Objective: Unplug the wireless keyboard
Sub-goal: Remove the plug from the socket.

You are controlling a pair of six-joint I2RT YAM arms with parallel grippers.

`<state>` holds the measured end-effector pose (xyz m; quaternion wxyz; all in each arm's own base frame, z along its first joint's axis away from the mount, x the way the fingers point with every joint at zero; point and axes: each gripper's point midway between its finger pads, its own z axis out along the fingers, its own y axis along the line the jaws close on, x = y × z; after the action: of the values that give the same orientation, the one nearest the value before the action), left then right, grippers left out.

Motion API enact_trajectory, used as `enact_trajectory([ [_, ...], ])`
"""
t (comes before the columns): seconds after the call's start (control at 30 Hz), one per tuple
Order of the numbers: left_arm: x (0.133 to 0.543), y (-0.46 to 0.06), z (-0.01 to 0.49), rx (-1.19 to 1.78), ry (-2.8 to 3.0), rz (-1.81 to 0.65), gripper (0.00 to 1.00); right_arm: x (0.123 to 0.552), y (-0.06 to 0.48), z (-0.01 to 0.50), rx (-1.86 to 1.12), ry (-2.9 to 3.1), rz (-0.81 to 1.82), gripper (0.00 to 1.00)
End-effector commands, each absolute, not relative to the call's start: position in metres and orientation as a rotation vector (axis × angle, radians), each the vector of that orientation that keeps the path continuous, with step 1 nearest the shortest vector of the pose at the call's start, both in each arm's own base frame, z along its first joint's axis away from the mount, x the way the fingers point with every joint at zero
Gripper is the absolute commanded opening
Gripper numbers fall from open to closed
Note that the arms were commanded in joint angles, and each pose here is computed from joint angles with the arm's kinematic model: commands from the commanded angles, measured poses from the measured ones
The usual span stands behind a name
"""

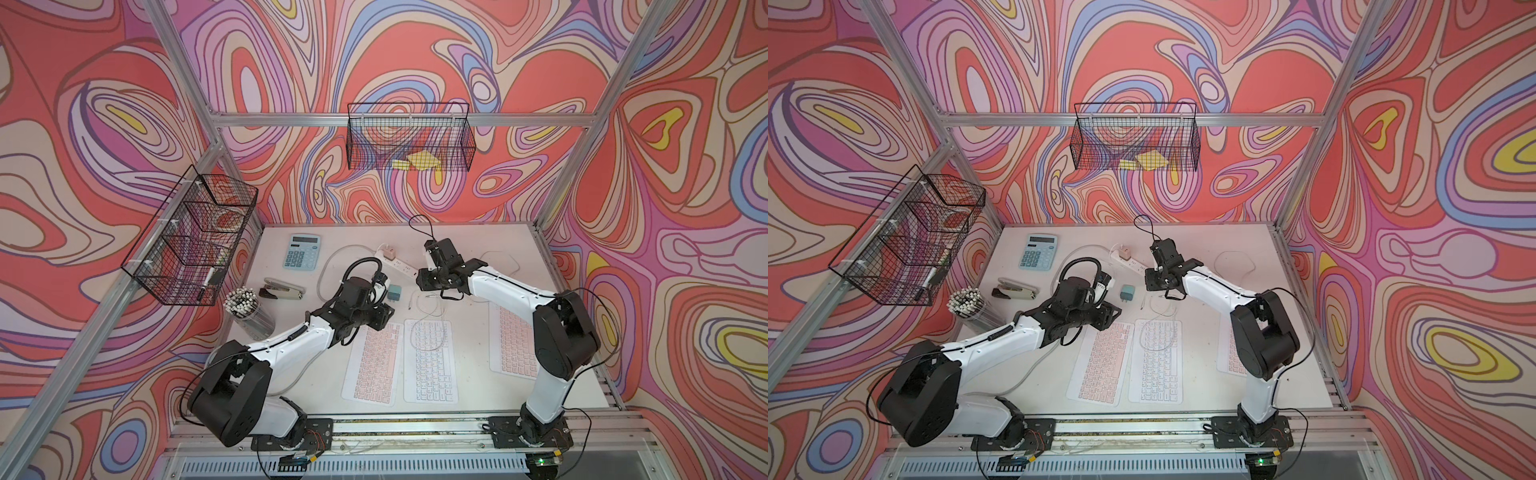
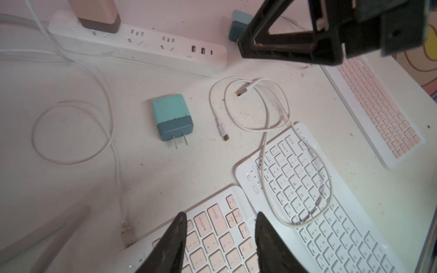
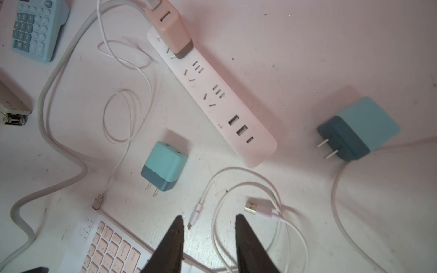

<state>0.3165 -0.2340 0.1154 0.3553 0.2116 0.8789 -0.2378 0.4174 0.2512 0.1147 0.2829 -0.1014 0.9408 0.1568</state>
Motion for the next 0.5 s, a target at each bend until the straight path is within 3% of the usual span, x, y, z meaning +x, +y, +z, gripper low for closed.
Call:
enact_trajectory([
  [0.0,0.329,-0.226,0.127,0.447,2.24,-0.713,0.49,0.427,0.262,0.113,-0.358,2.506,0.435,0.37],
  [0.47,0.404,-0.175,0.134,0.031,2.249,-0.805,0.45,0.464,0.299,0.107,-0.791,2.357,0.409,0.37],
])
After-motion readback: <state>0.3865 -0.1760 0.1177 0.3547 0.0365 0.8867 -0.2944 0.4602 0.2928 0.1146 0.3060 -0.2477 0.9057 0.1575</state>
